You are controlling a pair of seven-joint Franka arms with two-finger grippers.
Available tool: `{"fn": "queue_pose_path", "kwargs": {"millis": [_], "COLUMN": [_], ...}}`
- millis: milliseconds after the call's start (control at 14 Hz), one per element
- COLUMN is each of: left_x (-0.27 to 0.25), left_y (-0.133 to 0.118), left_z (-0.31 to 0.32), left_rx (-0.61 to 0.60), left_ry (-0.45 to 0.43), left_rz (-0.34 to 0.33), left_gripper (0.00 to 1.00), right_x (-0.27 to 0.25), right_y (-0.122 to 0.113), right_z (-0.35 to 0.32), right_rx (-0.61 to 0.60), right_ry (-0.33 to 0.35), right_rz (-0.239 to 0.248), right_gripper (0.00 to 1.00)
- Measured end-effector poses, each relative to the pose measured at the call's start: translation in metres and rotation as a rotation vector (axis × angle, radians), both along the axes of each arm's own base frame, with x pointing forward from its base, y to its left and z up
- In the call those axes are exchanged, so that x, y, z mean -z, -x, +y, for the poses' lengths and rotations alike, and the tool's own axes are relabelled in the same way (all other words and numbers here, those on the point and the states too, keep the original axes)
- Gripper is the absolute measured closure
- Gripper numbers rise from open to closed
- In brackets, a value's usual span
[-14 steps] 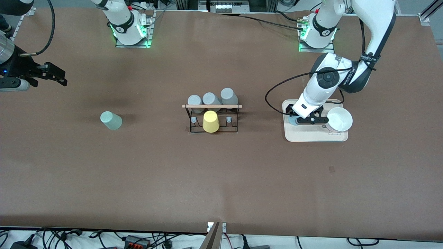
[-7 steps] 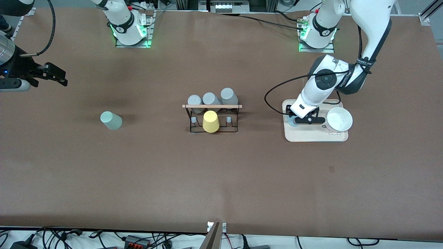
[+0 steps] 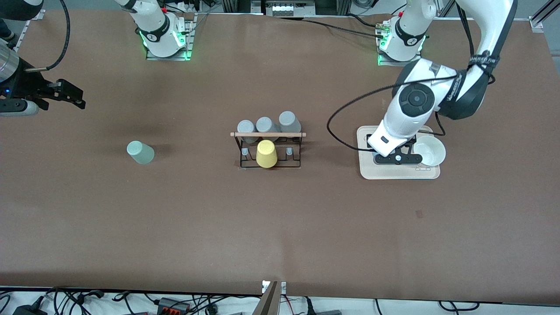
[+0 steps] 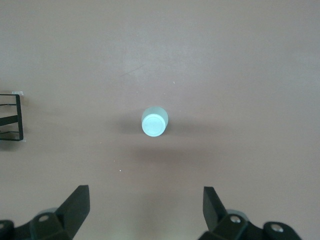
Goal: Hang scattered cups on rack with three cups
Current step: 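Carry the light blue cup with the left gripper to the rack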
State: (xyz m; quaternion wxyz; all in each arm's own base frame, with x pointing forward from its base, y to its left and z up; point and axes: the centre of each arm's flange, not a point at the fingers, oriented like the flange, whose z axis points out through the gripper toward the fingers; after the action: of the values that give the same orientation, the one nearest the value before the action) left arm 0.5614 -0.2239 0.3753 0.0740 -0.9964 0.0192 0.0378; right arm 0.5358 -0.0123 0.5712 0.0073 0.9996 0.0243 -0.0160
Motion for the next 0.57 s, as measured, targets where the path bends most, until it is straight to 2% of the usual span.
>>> {"fn": "queue_pose_path", "kwargs": {"millis": [143, 214, 357, 571], "left_x": [-0.032, -0.041, -0.050, -0.048], "left_y": [0.002, 0.003, -0.004, -0.013], "left_z": [-0.055, -0.085, -0.134, -0.185], "left_rx": [0.066, 0.085, 0.056, -0.009], "left_ry": [0.013, 0.048, 0.139, 0.212], "left_rz": [-0.004, -0.010, -0.011, -0.014], "left_gripper": [0.33, 0.33, 0.33, 0.33], "right_x": [0.000, 0.000, 0.000, 0.000], "right_y": [0.000, 0.000, 0.000, 0.000], "right_z": [0.000, 0.000, 0.000, 0.000], "right_rx": [0.000, 0.000, 0.000, 0.000], "right_ry": [0.000, 0.000, 0.000, 0.000], "right_rz": [0.001, 0.001, 0.001, 0.003], "right_gripper": [0.00, 0.00, 0.00, 0.00]}}
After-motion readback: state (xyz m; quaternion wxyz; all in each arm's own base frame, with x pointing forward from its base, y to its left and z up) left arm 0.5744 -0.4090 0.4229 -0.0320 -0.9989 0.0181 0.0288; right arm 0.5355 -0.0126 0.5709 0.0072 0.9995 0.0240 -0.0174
